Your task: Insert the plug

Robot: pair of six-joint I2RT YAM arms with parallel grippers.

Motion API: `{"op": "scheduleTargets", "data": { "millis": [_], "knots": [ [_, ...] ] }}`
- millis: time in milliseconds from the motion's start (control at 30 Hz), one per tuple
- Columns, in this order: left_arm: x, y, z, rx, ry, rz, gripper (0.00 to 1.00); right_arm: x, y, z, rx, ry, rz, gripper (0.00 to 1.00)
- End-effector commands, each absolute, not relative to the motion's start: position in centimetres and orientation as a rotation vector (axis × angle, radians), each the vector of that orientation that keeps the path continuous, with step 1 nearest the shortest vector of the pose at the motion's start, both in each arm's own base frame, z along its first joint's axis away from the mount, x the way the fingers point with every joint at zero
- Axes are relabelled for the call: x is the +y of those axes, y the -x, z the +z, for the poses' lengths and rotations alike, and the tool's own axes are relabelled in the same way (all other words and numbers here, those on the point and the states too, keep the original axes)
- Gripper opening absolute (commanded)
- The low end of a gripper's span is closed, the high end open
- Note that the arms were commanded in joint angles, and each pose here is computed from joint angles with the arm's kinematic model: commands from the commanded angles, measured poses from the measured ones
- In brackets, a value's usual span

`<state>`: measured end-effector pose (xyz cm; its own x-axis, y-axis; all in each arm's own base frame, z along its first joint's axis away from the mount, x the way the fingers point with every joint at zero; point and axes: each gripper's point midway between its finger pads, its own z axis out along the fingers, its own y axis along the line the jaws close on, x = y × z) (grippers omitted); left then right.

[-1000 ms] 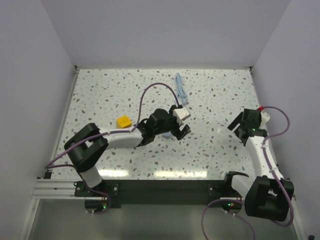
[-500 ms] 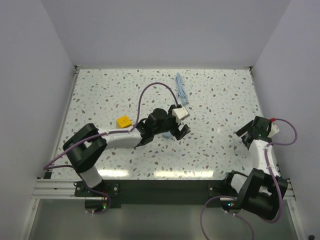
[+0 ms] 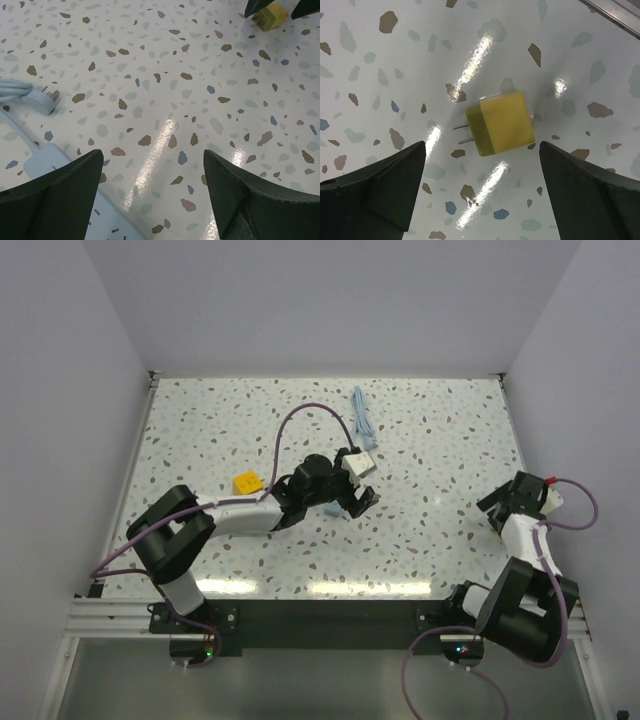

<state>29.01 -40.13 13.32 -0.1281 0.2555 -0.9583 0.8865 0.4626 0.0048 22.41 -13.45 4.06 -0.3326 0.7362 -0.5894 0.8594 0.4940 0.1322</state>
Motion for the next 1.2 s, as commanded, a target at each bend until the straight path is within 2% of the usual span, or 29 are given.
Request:
{"op": "scheduleTargets", "data": {
  "millis": [0, 467, 667, 833, 867, 1033, 1067, 1167],
  "knots": [
    [-40.2, -29.5, 14.8, 1.599, -0.986, -0.753, 0.87, -14.9, -24.3, 5.3, 2.079, -1.288, -0.27, 0.99],
    [-39.8, -29.4, 14.8, 1.603, -0.995, -0.742, 0.87, -16.2, -25.6, 5.0, 2.037, -1.3, -0.167, 0.99],
    [-39.6, -29.3, 15.0, 1.6, -0.997, -0.743, 0.87, -15.8, -26.5, 4.1, 2.061, -1.279, -0.116, 0.92],
    [-39.5, -29.1, 15.3, 1.593, -0.998, -0.743, 0.87, -15.5, -27.3, 3.3, 2.088, -1.252, -0.073, 0.68],
    [-39.5, -29.1, 15.2, 1.593, -1.001, -0.74, 0.87, -15.1, -27.3, 3.0, 2.101, -1.243, -0.049, 0.59],
    [-39.2, -29.5, 15.1, 1.602, -0.981, -0.743, 0.87, -14.5, -28.1, 3.6, 2.077, -1.155, 0.006, 0.36],
    [-39.1, -29.5, 15.0, 1.609, -0.973, -0.746, 0.87, -14.2, -28.1, 3.5, 2.081, -1.139, 0.017, 0.28],
    [-38.7, -29.8, 14.9, 1.62, -0.953, -0.748, 0.87, -12.9, -29.0, 4.3, 2.069, -1.069, 0.096, 0.16]
  ]
}}
